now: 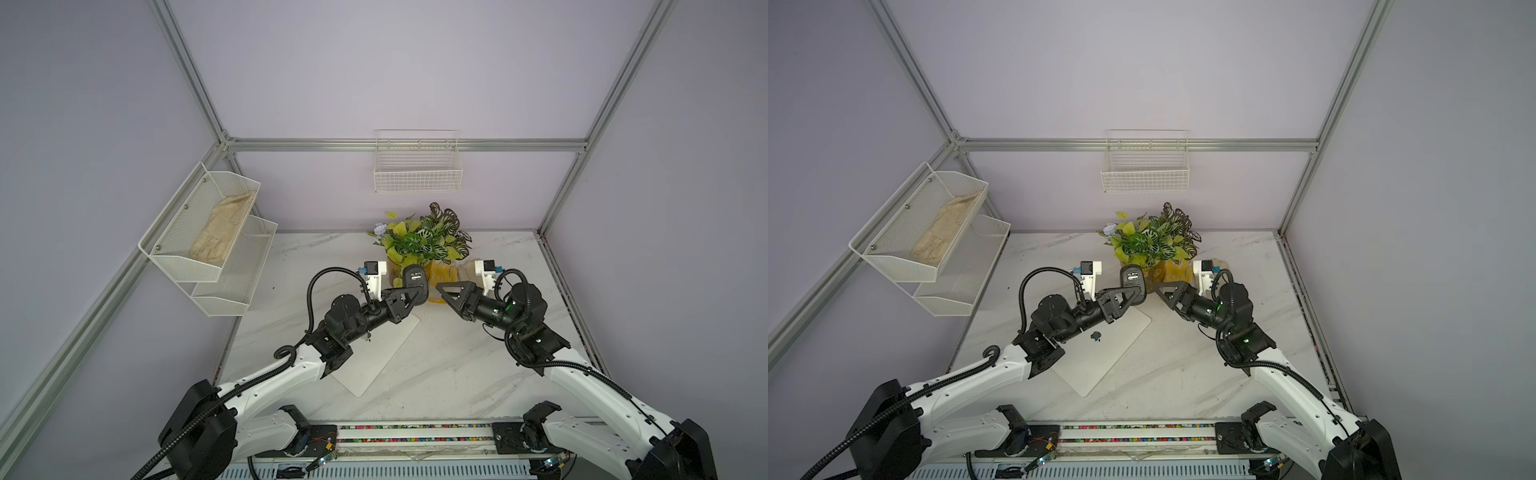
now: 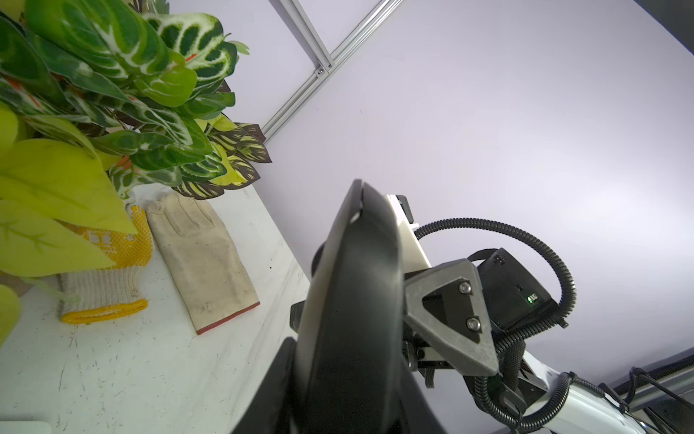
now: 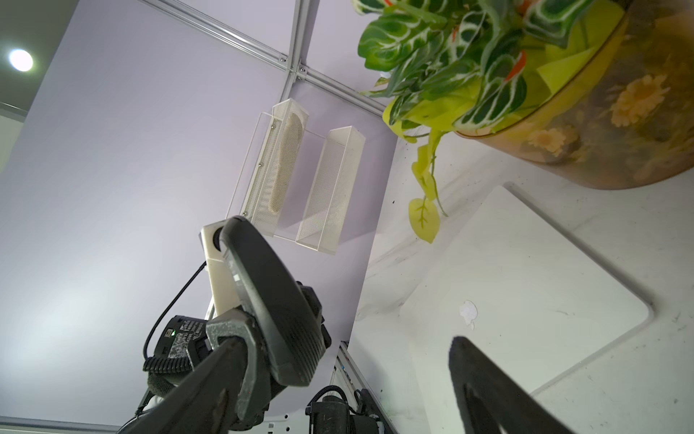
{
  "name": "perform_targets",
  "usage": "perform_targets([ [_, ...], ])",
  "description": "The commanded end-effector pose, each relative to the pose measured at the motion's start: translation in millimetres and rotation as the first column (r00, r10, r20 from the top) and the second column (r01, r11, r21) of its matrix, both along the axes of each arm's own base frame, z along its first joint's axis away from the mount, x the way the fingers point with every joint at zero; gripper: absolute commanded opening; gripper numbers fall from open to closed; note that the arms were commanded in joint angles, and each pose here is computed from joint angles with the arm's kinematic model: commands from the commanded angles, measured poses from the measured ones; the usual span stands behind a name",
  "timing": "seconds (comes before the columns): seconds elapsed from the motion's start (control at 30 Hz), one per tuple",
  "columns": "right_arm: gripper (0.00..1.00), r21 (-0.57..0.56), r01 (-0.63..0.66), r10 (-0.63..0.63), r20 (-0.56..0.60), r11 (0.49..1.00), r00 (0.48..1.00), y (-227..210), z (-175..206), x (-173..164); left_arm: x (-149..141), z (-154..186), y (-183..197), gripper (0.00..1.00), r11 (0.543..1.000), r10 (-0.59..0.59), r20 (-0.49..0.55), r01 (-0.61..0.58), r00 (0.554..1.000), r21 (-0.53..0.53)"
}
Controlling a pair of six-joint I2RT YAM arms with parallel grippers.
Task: Insert the wireless mouse receiver into the laptop
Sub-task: Pick up the mouse from the center of the board.
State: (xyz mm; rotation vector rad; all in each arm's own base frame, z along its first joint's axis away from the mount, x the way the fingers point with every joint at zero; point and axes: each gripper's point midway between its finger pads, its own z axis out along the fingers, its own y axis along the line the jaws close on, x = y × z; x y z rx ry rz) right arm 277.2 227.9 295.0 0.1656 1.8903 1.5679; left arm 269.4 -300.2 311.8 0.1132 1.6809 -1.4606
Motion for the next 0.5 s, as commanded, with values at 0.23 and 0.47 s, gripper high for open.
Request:
perform_targets([
  [0.23,0.89,0.044,0.036,-0.039,0.064,0.998,0.997,5.8,30.1,26.2,-4.5,7.1,-14.0,0.05,0.998,-0.044,0.039,0.046,0.998,-0.045],
  [0.47,0.88,0.028,0.057,-0.059,0.078,0.998,0.995,8.2,37.5,38.6,-5.1,4.1,-17.6,0.07,0.998,-0.051,0.037,0.053,0.998,-0.044],
])
